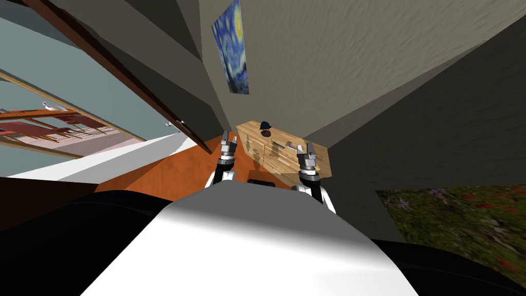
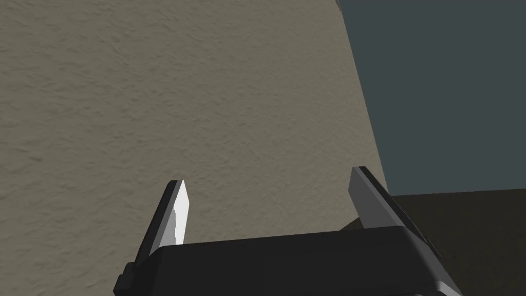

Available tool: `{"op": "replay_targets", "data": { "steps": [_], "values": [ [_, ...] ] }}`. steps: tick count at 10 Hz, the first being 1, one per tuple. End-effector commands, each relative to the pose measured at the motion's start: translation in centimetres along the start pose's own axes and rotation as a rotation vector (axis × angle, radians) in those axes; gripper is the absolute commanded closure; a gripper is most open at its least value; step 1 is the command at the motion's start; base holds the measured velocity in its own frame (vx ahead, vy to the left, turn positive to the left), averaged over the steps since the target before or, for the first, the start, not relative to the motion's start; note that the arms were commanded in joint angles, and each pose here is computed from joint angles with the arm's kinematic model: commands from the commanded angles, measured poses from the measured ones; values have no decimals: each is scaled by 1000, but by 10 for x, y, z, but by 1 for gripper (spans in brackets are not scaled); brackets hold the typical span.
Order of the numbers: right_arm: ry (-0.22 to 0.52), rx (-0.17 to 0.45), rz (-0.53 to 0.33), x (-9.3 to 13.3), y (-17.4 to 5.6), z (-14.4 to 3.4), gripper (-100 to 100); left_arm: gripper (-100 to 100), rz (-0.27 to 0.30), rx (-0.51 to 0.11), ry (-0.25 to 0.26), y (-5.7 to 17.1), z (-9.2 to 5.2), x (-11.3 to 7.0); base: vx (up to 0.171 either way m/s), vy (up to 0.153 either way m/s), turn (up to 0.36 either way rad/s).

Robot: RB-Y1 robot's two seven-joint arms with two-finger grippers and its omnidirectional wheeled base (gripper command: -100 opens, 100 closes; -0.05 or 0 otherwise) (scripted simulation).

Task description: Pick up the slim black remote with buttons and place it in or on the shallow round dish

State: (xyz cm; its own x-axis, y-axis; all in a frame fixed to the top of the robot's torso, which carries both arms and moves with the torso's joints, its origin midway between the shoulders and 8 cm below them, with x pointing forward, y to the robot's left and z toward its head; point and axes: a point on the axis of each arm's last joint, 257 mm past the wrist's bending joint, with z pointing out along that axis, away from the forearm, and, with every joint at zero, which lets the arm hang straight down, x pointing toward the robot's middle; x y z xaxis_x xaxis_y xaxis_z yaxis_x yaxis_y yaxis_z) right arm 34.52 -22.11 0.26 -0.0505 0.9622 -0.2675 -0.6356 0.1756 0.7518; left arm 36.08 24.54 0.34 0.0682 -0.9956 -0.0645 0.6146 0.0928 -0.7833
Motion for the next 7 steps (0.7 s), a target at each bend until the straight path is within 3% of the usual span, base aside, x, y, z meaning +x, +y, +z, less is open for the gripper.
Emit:
{"op": "replay_targets", "data": {
  "steps": [1, 3, 7],
  "values": [
    [65, 12, -31, 12, -9, -7, -100, 0, 0, 0, 0, 0, 0, 0, -53, 82, 67],
    [123, 26, -57, 23, -19, -14, -100, 0, 0, 0, 0, 0, 0, 0, -51, 88, 98],
    [303, 84, -134, 54, -56, -47, -100, 0, 0, 0, 0, 0, 0, 0, -53, 99, 101]
  ]
}}
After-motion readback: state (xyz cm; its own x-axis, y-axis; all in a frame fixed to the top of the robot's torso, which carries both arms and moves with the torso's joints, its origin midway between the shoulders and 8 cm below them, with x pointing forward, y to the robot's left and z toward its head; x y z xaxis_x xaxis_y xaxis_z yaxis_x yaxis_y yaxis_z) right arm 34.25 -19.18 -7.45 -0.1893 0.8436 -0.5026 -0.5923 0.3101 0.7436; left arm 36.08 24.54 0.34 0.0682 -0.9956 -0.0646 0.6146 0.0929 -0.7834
